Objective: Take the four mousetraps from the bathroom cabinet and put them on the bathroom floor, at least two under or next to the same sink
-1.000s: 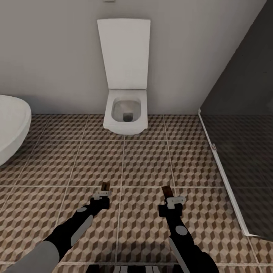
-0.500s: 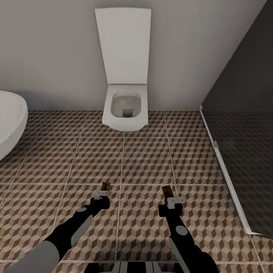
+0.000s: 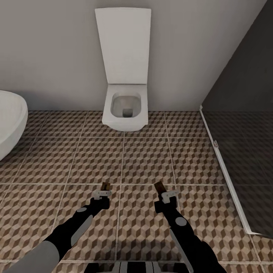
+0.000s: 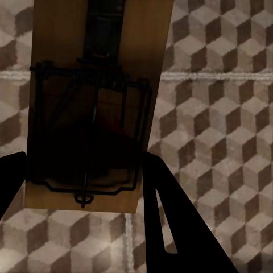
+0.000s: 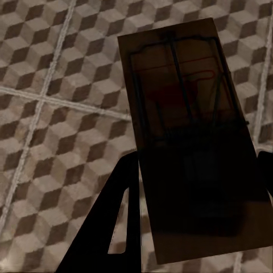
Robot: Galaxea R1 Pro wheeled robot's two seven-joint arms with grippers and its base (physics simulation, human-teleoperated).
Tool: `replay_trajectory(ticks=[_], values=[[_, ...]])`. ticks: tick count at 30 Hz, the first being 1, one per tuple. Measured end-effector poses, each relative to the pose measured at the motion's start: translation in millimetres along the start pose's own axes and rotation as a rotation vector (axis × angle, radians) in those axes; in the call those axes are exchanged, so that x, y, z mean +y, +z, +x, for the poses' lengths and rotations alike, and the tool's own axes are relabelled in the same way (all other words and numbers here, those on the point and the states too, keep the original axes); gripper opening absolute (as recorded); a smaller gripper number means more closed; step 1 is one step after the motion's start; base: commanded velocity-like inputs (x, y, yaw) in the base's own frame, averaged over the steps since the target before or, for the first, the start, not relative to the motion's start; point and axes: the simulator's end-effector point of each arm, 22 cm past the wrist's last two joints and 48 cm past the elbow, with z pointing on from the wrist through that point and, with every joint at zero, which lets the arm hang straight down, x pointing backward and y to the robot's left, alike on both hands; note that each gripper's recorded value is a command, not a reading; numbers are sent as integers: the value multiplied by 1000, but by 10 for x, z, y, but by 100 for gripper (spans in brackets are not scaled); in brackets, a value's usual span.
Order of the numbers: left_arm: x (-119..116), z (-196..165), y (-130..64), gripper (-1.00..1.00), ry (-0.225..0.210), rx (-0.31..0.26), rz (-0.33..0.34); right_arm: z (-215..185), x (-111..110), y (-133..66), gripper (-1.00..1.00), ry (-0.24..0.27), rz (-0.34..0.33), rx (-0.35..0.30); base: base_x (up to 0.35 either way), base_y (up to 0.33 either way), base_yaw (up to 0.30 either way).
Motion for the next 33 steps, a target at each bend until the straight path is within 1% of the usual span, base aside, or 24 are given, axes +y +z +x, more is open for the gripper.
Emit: replay_trajectory(ticks=[4, 9, 17, 21, 26, 33], values=[[-4, -7, -1, -100, 0, -1, 1, 5, 38, 34, -100, -7, -32, 5, 0, 0, 0], [-5, -8, -1, -100, 0, -2, 1, 6, 36, 38, -100, -8, -37, 5, 0, 0, 0], [-2, -3, 0, -100, 0, -1, 0, -118, 29, 29, -100, -5, -37, -35, 0, 0, 0], [14, 40, 65, -100, 0, 0, 0, -123, 28, 78, -100, -5, -36, -49, 0, 0, 0], [33, 100, 149, -100, 0, 0, 0, -207, 21, 123, -100, -3, -33, -82, 0, 0, 0], [63, 218, 284, -100, -2, 7, 1, -105, 15, 235, -100, 0, -31, -82, 0, 0, 0]])
